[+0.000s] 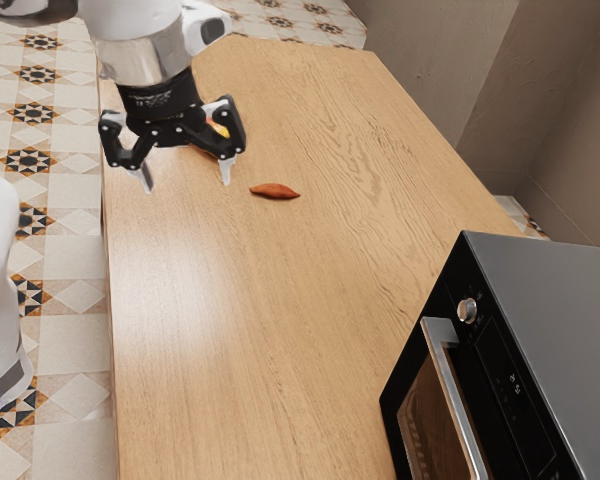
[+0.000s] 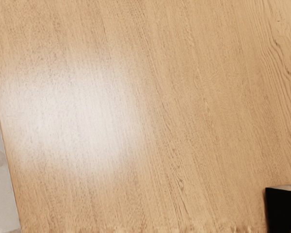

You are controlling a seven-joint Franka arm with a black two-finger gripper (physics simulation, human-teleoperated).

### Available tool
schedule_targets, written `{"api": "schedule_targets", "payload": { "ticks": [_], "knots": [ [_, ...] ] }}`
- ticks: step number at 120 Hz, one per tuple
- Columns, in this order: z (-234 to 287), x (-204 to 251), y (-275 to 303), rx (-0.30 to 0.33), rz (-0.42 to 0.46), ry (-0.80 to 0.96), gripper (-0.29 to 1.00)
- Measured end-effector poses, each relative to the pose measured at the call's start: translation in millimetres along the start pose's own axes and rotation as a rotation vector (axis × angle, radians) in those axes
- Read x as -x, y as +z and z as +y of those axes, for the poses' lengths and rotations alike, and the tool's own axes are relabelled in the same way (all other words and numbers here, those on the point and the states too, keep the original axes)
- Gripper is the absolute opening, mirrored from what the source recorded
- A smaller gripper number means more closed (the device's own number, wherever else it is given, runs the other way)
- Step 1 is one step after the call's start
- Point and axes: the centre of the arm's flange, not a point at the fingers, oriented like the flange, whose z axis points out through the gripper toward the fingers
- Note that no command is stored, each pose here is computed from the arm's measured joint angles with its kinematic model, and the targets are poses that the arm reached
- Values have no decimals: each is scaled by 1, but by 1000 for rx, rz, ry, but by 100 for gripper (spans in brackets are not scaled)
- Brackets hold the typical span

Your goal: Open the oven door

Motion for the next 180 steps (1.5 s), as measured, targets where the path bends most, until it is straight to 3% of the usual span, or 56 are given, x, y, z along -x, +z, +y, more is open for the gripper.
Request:
{"api": "schedule_targets", "payload": {
  "ticks": [32,54,82,97,142,180],
  "knots": [
    [29,61,32,96,-144,-134,70],
    [11,115,60,242,-185,-170,70],
    [17,181,49,367,-302,-107,70],
    [37,181,38,422,-319,-127,70],
    [54,203,57,466,-298,-59,70],
    [85,184,69,472,-275,-53,70]
  ]
}}
